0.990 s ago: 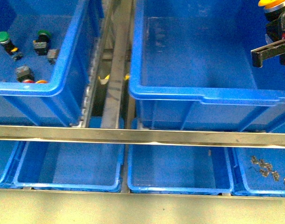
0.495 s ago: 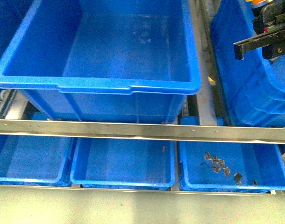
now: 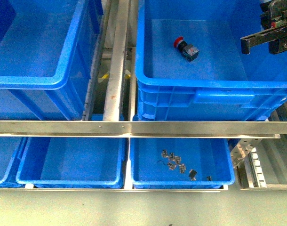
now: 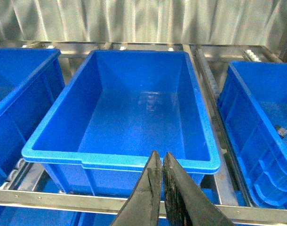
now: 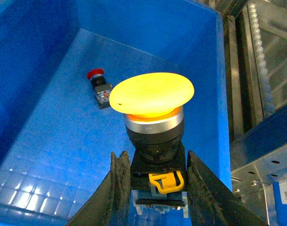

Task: Pick red and yellow buttons and place in box

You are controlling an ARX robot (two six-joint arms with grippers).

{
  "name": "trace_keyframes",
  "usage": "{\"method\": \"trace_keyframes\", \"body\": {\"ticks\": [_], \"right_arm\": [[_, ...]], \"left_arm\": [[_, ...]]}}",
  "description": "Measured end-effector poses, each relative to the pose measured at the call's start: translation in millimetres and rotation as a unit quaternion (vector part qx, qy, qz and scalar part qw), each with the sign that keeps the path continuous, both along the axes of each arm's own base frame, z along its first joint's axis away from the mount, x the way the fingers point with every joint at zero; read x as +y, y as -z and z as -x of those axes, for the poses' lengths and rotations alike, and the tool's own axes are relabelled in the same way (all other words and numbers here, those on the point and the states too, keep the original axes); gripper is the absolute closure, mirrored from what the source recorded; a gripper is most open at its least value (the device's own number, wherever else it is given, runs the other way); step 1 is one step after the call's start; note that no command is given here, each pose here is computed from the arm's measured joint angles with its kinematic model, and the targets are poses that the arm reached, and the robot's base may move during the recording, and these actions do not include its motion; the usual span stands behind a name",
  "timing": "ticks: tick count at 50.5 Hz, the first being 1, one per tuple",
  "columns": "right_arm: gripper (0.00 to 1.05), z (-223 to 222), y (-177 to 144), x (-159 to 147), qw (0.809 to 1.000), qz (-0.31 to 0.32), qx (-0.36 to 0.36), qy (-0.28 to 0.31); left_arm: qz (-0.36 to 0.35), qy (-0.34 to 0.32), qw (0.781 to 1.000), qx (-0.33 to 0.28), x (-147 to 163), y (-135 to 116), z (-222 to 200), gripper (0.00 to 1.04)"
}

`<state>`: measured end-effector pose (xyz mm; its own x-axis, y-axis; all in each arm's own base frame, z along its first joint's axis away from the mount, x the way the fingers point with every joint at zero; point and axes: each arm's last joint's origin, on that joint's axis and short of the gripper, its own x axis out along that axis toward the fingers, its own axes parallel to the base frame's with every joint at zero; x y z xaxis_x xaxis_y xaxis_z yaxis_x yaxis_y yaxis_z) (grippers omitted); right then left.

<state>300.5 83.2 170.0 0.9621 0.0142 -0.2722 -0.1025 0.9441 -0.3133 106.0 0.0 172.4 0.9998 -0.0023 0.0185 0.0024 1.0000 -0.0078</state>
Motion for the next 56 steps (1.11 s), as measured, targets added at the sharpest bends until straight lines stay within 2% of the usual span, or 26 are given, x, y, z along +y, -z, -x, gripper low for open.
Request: {"method": "trace_keyframes", "body": {"ticks": [3, 34, 37, 43, 56], "right_arm": [[0.8, 0, 0, 1, 1.0, -0.002, 0.001, -0.009], [0.8, -7, 9, 7, 0.999, -0.007, 0.017, -0.042], [0.8, -12, 9, 9, 0.999, -0.008, 0.019, -0.051], [0.8, -33, 8, 12, 0.998, -0.011, 0.022, -0.063], [0.8, -100, 11, 11, 0.997, -0.012, 0.04, -0.059]], "left_arm": [[0.0, 0.0, 1.0, 0.017, 0, 4, 5, 1.02], [0.0, -0.002, 1.0, 0.007, 0, 3, 9, 1.02], [0.0, -0.002, 1.0, 0.007, 0, 3, 9, 0.96], [0.0, -0.002, 1.0, 0.007, 0, 3, 9, 0.74], [0.0, -0.002, 1.0, 0.007, 0, 3, 9, 0.37]]}}
